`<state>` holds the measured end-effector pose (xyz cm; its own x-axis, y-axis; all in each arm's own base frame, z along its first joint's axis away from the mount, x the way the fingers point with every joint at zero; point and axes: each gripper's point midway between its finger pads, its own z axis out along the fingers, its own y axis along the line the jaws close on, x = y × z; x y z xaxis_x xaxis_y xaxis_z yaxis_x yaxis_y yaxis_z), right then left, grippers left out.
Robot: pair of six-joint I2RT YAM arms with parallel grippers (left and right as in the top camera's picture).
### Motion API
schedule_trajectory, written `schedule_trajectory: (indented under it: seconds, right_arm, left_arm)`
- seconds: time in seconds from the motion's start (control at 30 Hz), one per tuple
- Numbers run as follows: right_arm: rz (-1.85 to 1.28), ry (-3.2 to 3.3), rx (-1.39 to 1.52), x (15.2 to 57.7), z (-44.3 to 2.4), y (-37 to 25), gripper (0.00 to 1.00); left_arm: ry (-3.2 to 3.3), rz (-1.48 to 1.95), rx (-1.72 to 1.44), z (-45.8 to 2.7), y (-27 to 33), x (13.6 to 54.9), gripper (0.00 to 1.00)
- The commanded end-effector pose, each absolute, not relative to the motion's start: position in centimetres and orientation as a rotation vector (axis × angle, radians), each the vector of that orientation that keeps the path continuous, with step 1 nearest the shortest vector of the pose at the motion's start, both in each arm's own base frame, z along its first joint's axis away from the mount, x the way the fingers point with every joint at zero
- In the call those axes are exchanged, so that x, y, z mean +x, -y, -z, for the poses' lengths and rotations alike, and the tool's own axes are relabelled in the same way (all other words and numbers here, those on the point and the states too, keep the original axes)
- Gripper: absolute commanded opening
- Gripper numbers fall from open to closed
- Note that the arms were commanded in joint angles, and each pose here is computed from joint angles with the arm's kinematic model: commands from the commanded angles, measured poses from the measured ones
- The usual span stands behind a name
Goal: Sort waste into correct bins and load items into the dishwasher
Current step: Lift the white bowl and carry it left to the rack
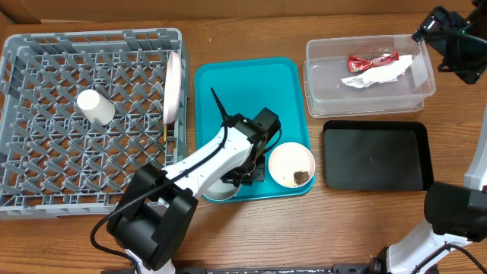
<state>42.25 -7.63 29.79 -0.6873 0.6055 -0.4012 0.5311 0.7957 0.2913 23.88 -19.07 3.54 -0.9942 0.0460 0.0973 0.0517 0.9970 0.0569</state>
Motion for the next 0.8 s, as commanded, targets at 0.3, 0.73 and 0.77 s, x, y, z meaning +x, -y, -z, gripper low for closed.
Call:
schedule_trajectory:
  seconds: [0.3,0.73,0.77]
  right_arm:
    - [-0.209,-2.471,0.846,42.3,-30.6,7.8,1.00]
    - [-0.209,-2.471,0.846,42.3,-30.6,7.8,1.00]
    - [-0.209,-2.471,0.846,42.3,-30.6,7.8,1.00]
  left_arm:
    - [3.340,-0.265,-0.131,-22.9,19.8,33.9,0.04]
    - [3.854,-1.535,0.463,-41.7,-1.1,53.9,0.04]
    - [3.830,-1.536,0.566,-40.4,-2.8,55.1,0.04]
